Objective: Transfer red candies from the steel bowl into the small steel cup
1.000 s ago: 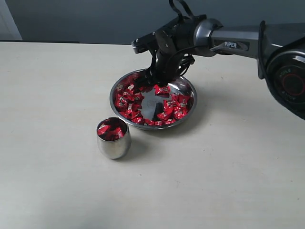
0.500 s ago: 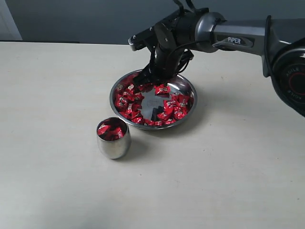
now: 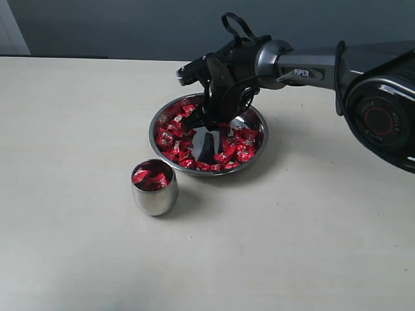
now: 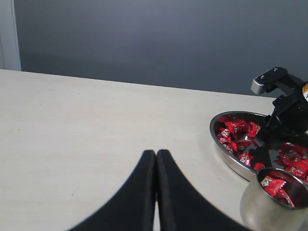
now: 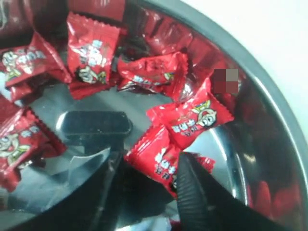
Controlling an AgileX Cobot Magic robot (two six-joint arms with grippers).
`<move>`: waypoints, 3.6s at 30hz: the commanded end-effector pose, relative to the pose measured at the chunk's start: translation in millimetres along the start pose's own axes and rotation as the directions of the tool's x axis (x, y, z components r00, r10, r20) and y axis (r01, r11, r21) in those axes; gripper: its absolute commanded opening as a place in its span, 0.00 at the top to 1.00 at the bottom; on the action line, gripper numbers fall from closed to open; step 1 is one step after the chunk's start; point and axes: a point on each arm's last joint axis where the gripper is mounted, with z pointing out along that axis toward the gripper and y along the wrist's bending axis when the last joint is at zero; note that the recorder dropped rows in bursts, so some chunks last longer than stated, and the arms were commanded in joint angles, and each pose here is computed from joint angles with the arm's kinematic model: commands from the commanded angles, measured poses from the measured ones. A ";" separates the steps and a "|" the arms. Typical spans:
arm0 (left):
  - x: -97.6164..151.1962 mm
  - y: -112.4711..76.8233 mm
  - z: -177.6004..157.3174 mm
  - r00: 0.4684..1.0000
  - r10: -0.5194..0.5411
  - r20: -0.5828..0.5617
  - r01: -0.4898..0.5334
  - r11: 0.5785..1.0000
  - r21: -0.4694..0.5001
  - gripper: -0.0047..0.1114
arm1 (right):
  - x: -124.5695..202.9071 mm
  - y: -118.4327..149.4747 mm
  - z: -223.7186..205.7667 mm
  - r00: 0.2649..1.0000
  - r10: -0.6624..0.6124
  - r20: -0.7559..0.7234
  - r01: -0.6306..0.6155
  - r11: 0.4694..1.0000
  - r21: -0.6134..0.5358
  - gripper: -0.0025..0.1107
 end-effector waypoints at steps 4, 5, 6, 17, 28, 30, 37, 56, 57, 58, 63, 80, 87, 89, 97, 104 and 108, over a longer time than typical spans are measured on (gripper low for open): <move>0.1 -0.3 -0.2 1.000 -0.002 0.007 0.002 1.000 0.008 0.96 | 1.1 -2.8 2.6 1.000 0.010 0.002 -0.010 1.000 0.007 0.89; 0.1 -0.3 -0.2 1.000 -0.002 0.007 0.002 1.000 0.008 0.96 | 2.1 -2.5 4.2 1.000 0.009 -0.004 -0.009 1.000 0.007 0.88; 0.1 -0.3 -0.2 1.000 -0.002 0.007 0.002 1.000 0.008 0.96 | 3.0 -2.1 6.1 1.000 0.008 -0.008 -0.008 1.000 0.006 0.87; 0.1 -0.3 -0.2 1.000 -0.002 0.007 0.002 1.000 0.008 0.96 | 6.1 -1.7 8.4 0.999 0.011 -0.035 -0.010 1.000 0.007 0.98; 0.1 -0.3 -0.2 1.000 -0.002 0.007 0.002 1.000 0.008 0.96 | -2.3 0.6 -11.5 1.000 0.025 -0.002 -0.025 0.999 -0.046 0.98; 0.1 -0.3 -0.2 1.000 -0.002 0.007 0.002 1.000 0.008 0.96 | -6.9 -0.2 -21.0 0.999 0.025 0.024 -0.024 0.998 -0.056 0.98; 0.1 -0.3 -0.2 1.000 -0.002 0.007 0.002 1.000 0.008 0.96 | -16.7 -1.0 -45.2 0.996 0.035 0.081 -0.028 0.995 -0.094 0.98; 0.1 -0.3 -0.2 1.000 -0.002 0.007 0.002 1.000 0.008 0.96 | 0.3 2.8 -5.6 0.998 -0.066 -0.009 0.065 0.995 -0.070 0.61; 0.1 -0.3 -0.2 1.000 -0.002 0.007 0.002 1.000 0.008 0.96 | 1.0 2.4 -4.2 0.997 -0.075 -0.011 0.075 0.995 -0.063 0.61; 0.1 -0.3 -0.2 1.000 -0.002 0.007 0.002 1.000 0.008 0.96 | 1.1 2.3 -3.4 0.997 -0.079 -0.011 0.078 0.995 -0.060 0.61; 0.1 -0.3 -0.2 1.000 -0.002 0.007 0.002 1.000 0.008 0.96 | -0.3 2.6 -2.4 0.997 -0.078 0.008 0.079 0.995 -0.060 0.61; 0.1 -0.3 -0.2 1.000 -0.002 0.007 0.002 1.000 0.008 0.96 | 3.4 12.4 -3.6 0.993 -0.112 -0.021 0.108 0.982 -0.157 0.94; 0.1 -0.3 -0.2 1.000 -0.002 0.007 0.002 1.000 0.008 0.96 | -3.8 9.5 -16.4 0.998 -0.059 0.014 0.060 0.987 -0.147 0.94; 0.1 -0.3 -0.2 1.000 -0.002 0.007 0.002 1.000 0.008 0.96 | -10.4 7.8 -20.9 0.997 -0.037 0.072 0.046 0.990 -0.135 0.94; 0.1 -0.3 -0.2 1.000 -0.002 0.007 0.002 1.000 0.008 0.96 | -26.1 4.6 -19.4 0.969 0.040 0.246 -0.012 0.994 -0.112 0.94; 0.1 -0.3 -0.2 1.000 -0.002 0.007 0.002 1.000 0.008 0.96 | -15.5 -6.2 2.7 0.980 0.048 0.192 -0.029 0.995 -0.098 0.94; 0.1 -0.3 -0.2 1.000 -0.002 0.007 0.002 1.000 0.008 0.96 | -9.3 -11.4 7.6 0.989 0.051 0.140 -0.038 0.995 -0.092 0.94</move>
